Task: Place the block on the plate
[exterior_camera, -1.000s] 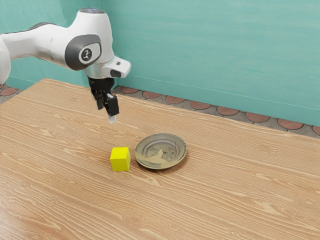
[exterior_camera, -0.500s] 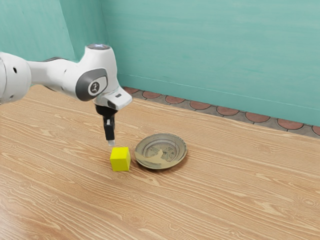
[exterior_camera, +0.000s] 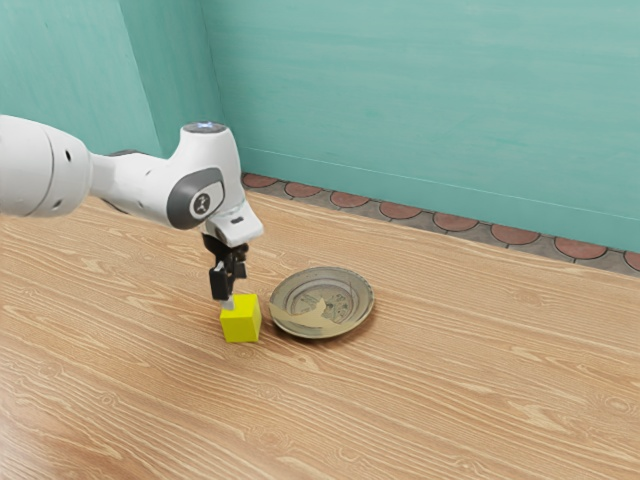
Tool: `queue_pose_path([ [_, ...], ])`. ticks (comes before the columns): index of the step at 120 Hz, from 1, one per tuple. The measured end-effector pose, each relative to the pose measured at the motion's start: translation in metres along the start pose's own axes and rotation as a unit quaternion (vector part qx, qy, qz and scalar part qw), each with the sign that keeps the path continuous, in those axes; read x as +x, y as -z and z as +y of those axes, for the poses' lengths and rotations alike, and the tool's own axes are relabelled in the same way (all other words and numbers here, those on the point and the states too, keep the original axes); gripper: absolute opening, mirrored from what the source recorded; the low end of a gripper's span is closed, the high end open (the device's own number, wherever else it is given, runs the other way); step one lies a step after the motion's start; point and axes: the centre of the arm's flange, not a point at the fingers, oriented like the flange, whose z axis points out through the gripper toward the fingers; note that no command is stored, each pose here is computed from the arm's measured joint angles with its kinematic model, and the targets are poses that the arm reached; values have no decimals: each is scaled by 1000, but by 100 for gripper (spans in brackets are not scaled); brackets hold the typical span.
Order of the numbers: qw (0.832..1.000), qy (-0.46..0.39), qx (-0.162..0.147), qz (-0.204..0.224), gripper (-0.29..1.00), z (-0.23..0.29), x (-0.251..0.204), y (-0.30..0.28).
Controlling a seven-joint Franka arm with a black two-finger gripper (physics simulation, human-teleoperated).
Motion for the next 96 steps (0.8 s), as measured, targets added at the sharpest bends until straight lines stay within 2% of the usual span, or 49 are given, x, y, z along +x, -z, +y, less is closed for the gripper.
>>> queue_pose_path([
  [44,999,-29,-11,14,70,-12,-3,-25],
  [96,999,-24,-16,33,70,-16,-5,-44],
])
